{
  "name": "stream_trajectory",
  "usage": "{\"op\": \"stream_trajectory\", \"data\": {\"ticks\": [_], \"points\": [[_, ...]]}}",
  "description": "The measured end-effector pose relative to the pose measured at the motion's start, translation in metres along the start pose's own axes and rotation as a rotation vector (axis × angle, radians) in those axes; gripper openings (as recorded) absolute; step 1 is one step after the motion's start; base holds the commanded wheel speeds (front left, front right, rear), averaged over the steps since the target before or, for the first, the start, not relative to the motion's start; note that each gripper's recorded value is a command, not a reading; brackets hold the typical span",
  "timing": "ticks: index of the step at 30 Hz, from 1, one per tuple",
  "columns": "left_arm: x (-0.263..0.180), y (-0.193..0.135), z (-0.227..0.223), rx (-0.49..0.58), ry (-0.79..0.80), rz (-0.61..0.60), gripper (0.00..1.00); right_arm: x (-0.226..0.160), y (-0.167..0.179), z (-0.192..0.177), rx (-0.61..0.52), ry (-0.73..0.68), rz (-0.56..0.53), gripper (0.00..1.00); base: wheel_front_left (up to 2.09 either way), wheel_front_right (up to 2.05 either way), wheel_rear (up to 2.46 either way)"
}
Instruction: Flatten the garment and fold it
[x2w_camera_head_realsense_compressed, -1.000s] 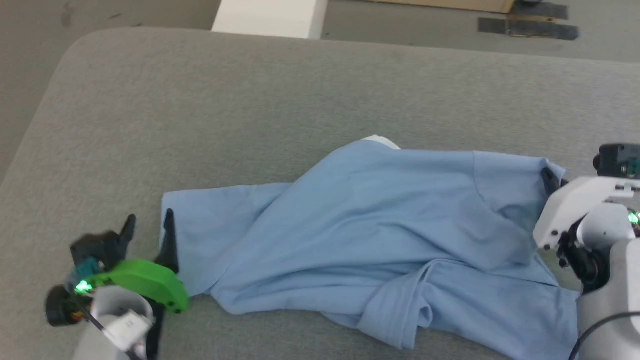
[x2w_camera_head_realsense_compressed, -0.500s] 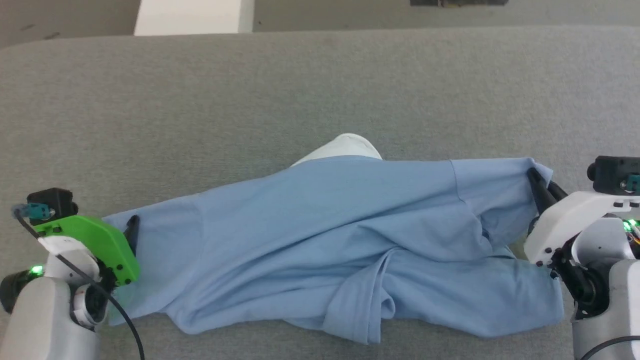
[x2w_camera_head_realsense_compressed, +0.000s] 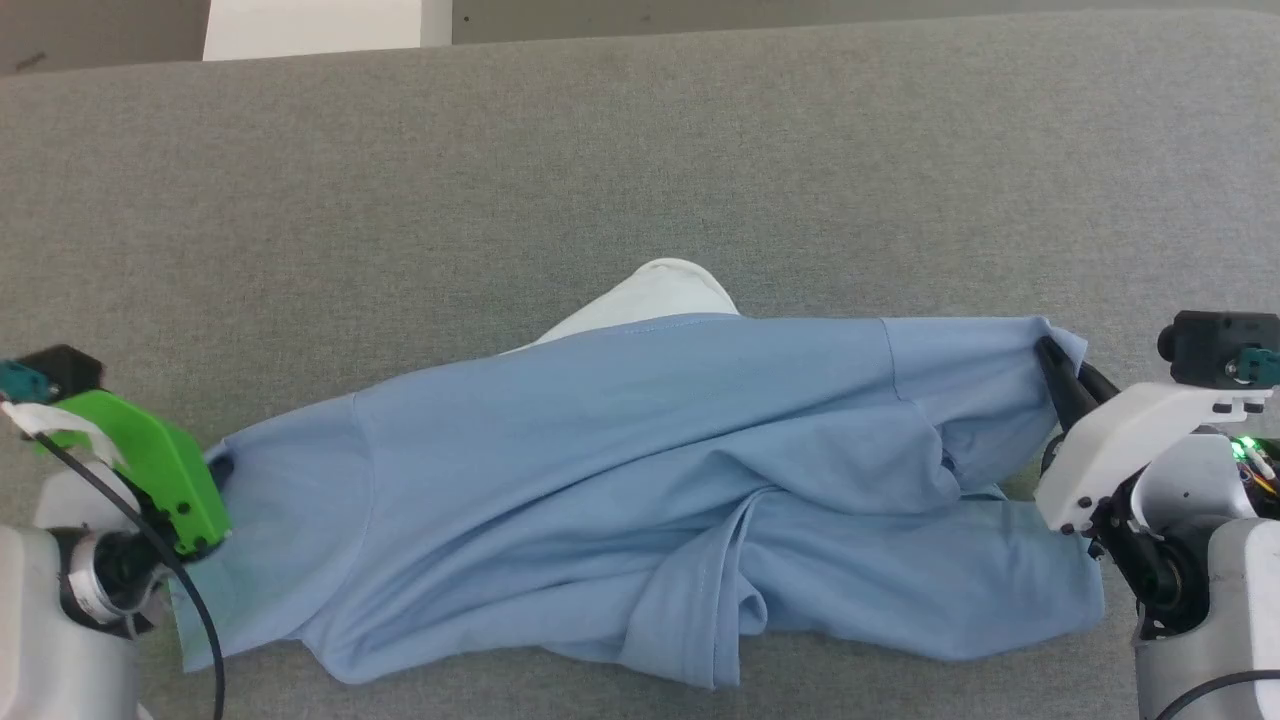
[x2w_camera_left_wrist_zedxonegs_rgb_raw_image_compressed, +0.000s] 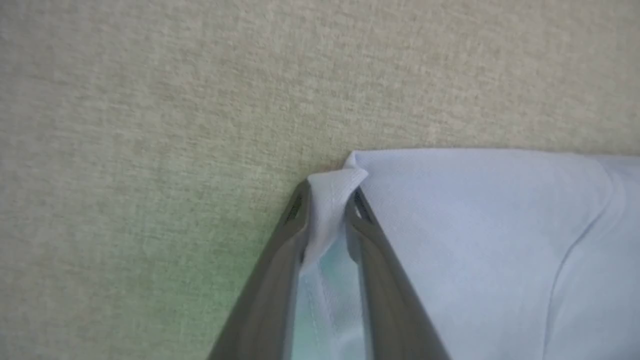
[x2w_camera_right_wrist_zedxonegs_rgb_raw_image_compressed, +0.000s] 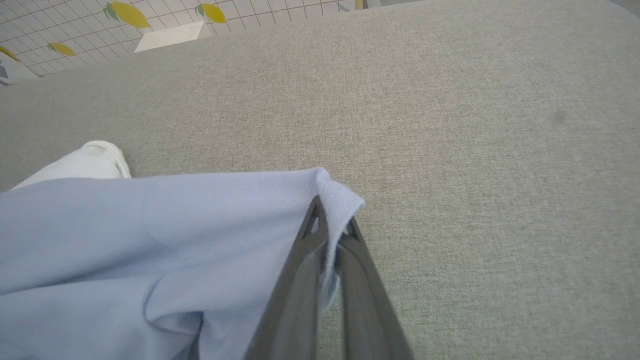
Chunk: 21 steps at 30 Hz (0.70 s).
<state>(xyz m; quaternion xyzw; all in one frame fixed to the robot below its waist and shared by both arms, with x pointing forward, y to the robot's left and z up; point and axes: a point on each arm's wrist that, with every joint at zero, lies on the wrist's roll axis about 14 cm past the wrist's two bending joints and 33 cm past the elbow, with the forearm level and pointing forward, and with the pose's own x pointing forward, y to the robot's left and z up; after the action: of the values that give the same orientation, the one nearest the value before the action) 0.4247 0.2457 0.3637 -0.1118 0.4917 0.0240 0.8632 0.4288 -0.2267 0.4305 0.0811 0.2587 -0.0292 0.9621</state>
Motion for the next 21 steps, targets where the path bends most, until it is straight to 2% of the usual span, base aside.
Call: {"op": "stream_trajectory", "data": {"ticks": [6, 12, 15, 21], "points": [[-0.011, -0.022, -0.012, 0.007, 0.002, -0.094, 0.0, -0.005, 0.003, 0.005, 0.009, -0.013, 0.012, 0.0, 0.0, 0.0, 0.0], [-0.027, -0.043, 0.002, 0.057, -0.121, -0.178, 0.0, -0.011, 0.012, 0.014, -0.003, -0.033, 0.035, 0.0, 0.0, 0.0, 0.0], [-0.04, -0.055, 0.023, 0.087, -0.22, -0.223, 0.0, -0.012, 0.013, 0.025, -0.048, -0.047, 0.04, 0.0, 0.0, 0.0, 0.0], [-0.076, -0.075, 0.094, 0.176, -0.472, -0.277, 0.0, -0.005, 0.009, 0.087, -0.211, -0.126, 0.033, 0.0, 0.0, 0.0, 0.0]]}}
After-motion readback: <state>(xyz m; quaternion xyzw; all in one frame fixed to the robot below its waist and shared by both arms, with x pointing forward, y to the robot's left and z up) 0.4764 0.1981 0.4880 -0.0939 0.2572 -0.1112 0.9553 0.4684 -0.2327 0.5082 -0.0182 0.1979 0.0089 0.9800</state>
